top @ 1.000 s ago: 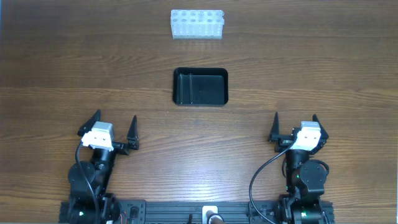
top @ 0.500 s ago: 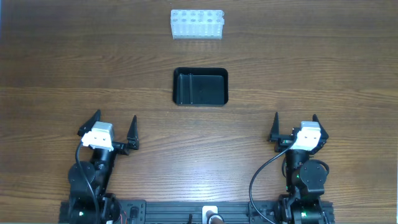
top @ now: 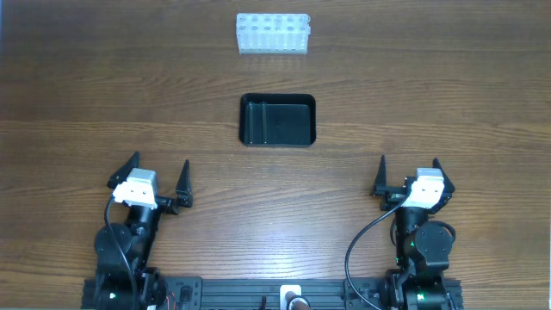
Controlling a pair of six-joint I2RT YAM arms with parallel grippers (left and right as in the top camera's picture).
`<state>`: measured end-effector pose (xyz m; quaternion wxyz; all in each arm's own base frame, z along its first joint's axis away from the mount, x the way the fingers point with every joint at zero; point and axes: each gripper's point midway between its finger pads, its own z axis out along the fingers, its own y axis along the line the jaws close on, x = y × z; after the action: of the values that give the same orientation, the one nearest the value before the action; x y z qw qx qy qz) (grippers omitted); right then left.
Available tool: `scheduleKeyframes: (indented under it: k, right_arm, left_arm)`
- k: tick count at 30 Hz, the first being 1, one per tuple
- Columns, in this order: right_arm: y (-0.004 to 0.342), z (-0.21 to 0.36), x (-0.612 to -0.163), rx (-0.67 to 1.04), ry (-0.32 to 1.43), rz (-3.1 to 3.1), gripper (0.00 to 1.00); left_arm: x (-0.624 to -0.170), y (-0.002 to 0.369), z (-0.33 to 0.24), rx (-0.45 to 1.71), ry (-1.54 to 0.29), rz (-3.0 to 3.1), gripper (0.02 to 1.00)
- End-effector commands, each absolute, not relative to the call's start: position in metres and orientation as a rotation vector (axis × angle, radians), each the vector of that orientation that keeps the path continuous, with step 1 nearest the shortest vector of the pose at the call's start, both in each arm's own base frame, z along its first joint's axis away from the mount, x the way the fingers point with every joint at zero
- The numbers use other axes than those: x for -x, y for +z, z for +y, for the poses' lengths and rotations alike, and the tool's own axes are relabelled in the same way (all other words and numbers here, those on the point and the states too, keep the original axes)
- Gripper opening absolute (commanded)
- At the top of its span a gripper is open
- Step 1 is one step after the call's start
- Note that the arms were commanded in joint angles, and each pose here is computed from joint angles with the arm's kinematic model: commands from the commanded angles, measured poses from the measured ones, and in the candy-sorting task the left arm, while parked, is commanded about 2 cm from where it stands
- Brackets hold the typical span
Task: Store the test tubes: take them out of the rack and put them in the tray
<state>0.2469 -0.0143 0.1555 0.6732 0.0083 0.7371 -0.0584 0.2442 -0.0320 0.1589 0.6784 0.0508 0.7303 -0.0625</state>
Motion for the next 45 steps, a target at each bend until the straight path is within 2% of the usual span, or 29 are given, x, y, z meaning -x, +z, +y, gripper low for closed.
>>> scheduleKeyframes:
  k: [1,12,24,31,38,45]
  right_arm:
    - [0.158,-0.01,-0.248,0.004,-0.111,1.642,0.993]
    - [0.153,-0.01,-0.247,0.005,-0.113,1.661,0.993]
    - [0.221,-0.008,-0.273,-0.047,-0.056,1.6,0.991]
    - [0.252,0.011,-0.346,0.01,0.038,1.74,0.991]
    - [0.246,0.06,-0.443,0.067,0.083,1.865,0.993]
    - [0.236,0.136,-0.504,0.084,0.017,1.919,0.993]
  left_arm:
    - [-0.244,0.158,-0.033,-0.132,-0.135,1.635,1.0]
    - [-0.244,0.158,-0.033,-0.132,-0.135,1.635,1.0]
    - [-0.244,0.158,-0.033,-0.132,-0.135,1.635,1.0]
    - [-0.244,0.158,-0.033,-0.132,-0.135,1.635,1.0]
    - [-0.244,0.158,-0.033,-0.132,-0.135,1.635,1.0]
    - [-0.244,0.158,-0.033,-0.132,-0.135,1.635,1.0]
